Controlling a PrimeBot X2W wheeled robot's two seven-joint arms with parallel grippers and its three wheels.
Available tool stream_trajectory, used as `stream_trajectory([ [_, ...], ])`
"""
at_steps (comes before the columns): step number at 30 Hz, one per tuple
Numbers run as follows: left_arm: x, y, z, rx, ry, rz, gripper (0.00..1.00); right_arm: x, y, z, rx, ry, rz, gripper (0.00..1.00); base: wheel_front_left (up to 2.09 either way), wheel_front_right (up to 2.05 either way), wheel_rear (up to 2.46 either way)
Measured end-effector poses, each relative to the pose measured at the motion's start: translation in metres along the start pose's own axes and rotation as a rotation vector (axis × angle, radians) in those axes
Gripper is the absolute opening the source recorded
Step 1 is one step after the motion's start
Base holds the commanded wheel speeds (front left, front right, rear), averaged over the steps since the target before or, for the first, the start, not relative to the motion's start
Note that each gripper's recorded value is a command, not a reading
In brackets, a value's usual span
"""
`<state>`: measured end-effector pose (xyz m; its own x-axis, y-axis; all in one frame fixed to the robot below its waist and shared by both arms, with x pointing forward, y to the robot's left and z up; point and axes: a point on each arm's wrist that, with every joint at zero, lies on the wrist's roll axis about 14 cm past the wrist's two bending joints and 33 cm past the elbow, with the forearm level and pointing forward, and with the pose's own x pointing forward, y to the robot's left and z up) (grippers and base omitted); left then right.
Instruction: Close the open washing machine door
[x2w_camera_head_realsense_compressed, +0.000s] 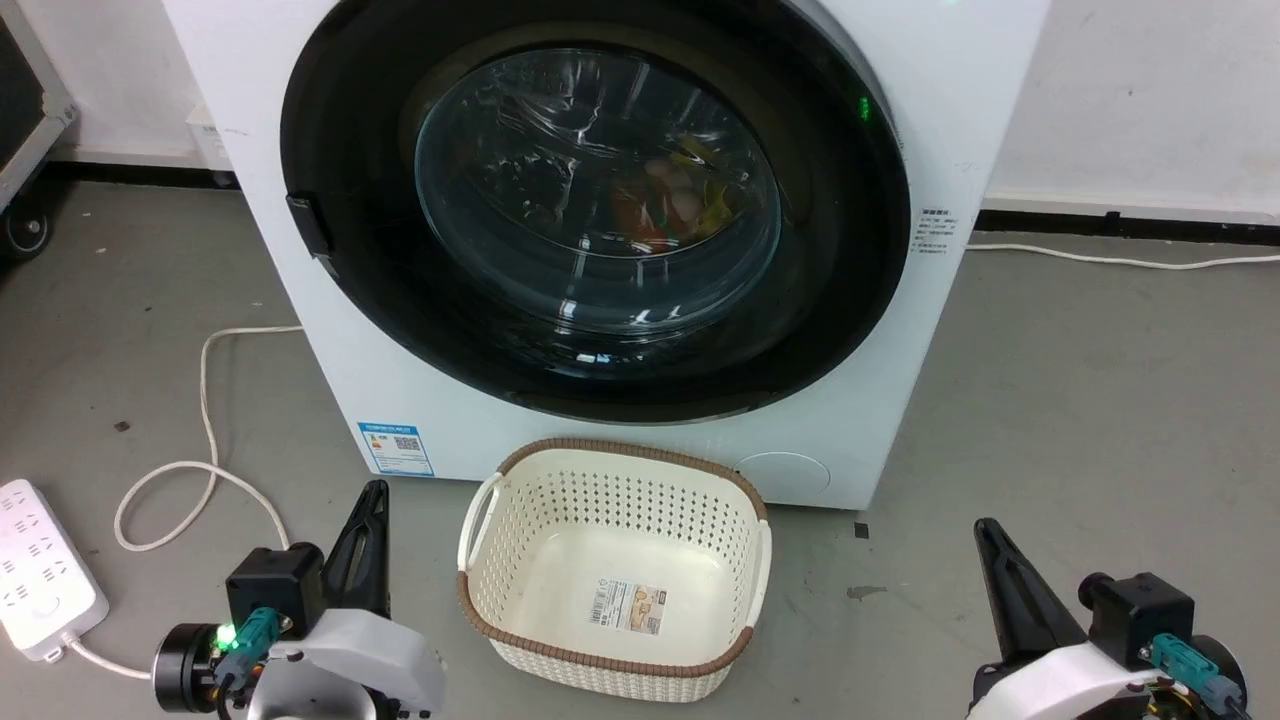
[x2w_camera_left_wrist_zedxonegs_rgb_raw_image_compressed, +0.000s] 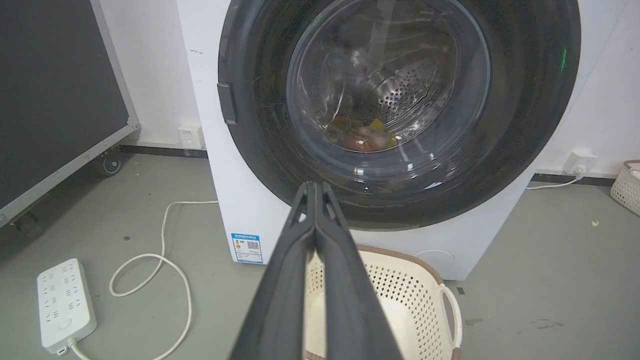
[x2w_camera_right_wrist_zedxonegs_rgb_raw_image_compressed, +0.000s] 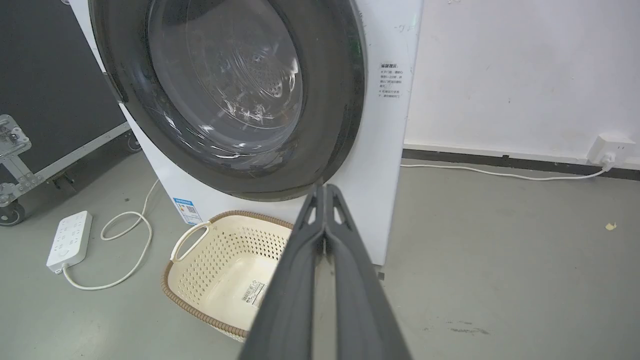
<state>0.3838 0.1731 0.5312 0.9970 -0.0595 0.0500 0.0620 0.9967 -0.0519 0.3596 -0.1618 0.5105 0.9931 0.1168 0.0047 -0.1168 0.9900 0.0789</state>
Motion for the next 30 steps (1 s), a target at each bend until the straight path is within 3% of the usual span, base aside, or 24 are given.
stream_trajectory([
  [30, -0.0034, 0.0, 0.0009, 0.048, 0.015, 0.021, 0.0, 0.0045, 0.0014, 0.0045, -0.057, 0.015, 0.008, 0.0, 0.0, 0.0, 0.0],
])
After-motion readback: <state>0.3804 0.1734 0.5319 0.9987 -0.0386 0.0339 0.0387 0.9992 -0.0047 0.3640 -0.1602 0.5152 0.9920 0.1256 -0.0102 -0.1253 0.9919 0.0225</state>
